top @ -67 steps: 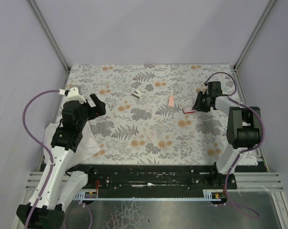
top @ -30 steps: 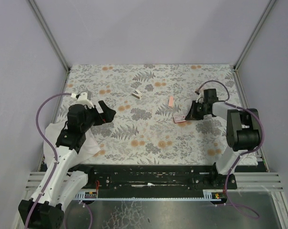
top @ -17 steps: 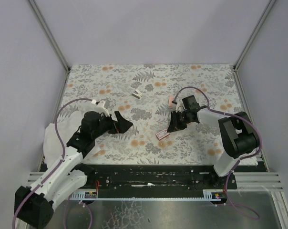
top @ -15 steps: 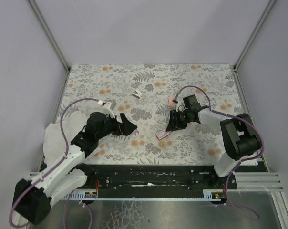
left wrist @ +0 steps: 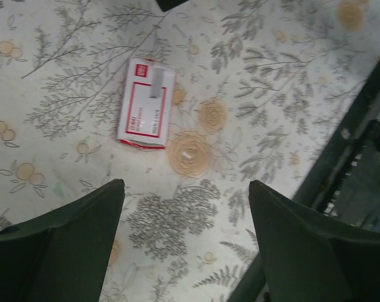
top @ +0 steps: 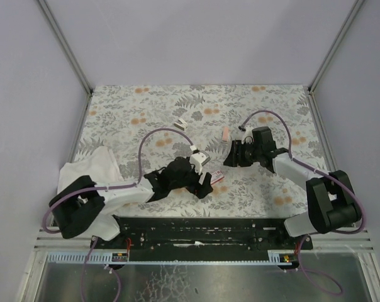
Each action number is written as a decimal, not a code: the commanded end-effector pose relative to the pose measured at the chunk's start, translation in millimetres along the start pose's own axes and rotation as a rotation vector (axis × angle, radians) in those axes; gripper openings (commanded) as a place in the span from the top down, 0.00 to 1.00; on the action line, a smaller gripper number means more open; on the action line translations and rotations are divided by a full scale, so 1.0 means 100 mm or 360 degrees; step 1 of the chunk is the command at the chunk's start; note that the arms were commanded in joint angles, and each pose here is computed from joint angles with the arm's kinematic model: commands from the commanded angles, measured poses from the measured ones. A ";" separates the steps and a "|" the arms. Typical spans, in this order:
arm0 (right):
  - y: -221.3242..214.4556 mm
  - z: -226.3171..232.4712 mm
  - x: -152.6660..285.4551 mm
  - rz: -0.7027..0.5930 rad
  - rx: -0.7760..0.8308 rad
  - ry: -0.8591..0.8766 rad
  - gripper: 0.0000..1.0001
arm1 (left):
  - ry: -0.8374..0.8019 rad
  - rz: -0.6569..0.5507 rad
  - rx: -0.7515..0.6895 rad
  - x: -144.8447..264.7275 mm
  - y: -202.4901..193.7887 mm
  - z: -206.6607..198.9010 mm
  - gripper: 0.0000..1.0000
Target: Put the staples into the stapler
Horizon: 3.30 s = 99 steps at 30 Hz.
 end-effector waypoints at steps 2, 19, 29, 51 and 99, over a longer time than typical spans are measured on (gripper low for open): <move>0.05 0.09 -0.13 -0.0018 -0.0022 0.0196 0.50 | 0.0194 -0.0158 0.0116 -0.13 0.16 0.14 0.32; -0.15 -0.03 -0.34 0.0194 -0.0090 0.0215 0.58 | 0.0163 -0.0219 0.1230 -0.22 -0.10 0.02 0.68; -0.24 -0.03 -0.43 0.0304 -0.0116 0.0249 0.62 | 0.0351 -0.0223 0.1295 -0.22 -0.22 0.20 0.71; -0.30 -0.03 -0.50 0.0354 -0.0116 0.0252 0.69 | 0.0371 -0.0211 0.1380 -0.37 -0.33 0.29 0.74; -0.12 0.02 -0.26 0.0155 0.0000 0.0087 0.65 | 0.0544 -0.0097 0.1404 -0.46 -0.49 0.43 1.00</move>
Point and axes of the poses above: each gripper's point midway between its finger pads, its own x axis back along the fingers, its own z axis along the line the jaws close on, y = z × x, the point moved 5 cm from there along x, back along the fingers, and after that the axes turned 9 degrees about -x, right-handed, at the moved point
